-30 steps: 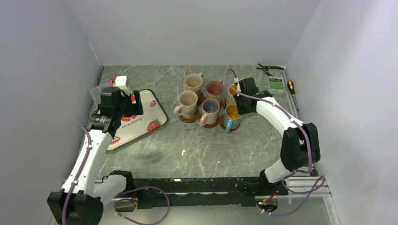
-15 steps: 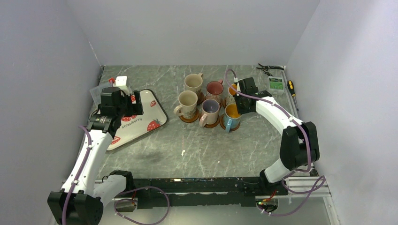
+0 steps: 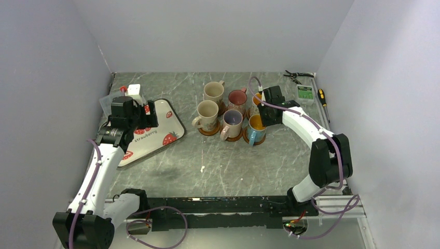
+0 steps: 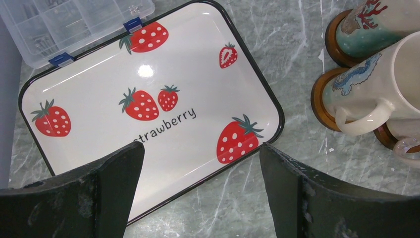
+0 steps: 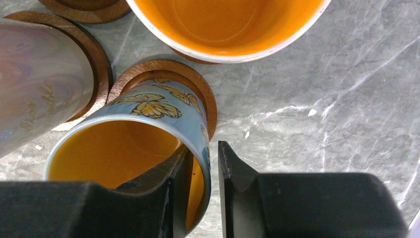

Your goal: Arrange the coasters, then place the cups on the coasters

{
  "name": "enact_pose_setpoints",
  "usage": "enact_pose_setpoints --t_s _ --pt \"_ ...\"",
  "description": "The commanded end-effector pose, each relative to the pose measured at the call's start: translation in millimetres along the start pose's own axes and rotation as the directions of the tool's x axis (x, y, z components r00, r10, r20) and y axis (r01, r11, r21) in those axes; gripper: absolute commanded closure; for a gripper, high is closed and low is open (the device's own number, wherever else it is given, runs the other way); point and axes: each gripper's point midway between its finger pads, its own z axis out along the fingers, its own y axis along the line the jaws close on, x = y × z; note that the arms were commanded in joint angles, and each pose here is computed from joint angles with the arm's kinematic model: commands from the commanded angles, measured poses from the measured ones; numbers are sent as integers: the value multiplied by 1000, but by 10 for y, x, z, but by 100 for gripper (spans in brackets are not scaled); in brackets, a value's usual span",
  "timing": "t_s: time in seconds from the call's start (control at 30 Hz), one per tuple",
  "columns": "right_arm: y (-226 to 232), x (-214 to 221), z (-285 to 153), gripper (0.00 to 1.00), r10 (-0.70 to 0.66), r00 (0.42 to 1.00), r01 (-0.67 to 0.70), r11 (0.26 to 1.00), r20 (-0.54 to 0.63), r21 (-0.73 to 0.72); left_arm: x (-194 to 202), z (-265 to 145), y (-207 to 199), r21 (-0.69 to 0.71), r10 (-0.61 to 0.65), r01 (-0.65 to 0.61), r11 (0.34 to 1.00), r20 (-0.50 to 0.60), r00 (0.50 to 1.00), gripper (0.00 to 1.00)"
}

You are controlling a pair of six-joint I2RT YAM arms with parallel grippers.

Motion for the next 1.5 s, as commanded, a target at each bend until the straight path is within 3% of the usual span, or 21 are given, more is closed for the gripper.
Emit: enact_pose_setpoints --t_s 0.0,0.57,0.87,1.1,1.47 --pt "-23 -234 -46 65 5 998 -6 1000 68 9 -114 -38 -1 8 8 -9 1000 51 999 8" --pt "-41 -431 -535 24 21 986 -20 1000 168 -9 -146 -43 110 -54 -38 41 998 58 998 7" --pt "-279 -595 -952 15 167 949 -164 986 268 -36 -254 -80 107 -52 -75 81 995 99 992 7" --pt "-710 -646 -1430 10 333 832 -349 936 445 -49 -608 -320 131 -59 -90 105 993 214 973 7" --pt "-895 -698 -2018 8 241 584 -344 939 775 -32 -1230 -818 271 -109 -21 86 990 497 867 6"
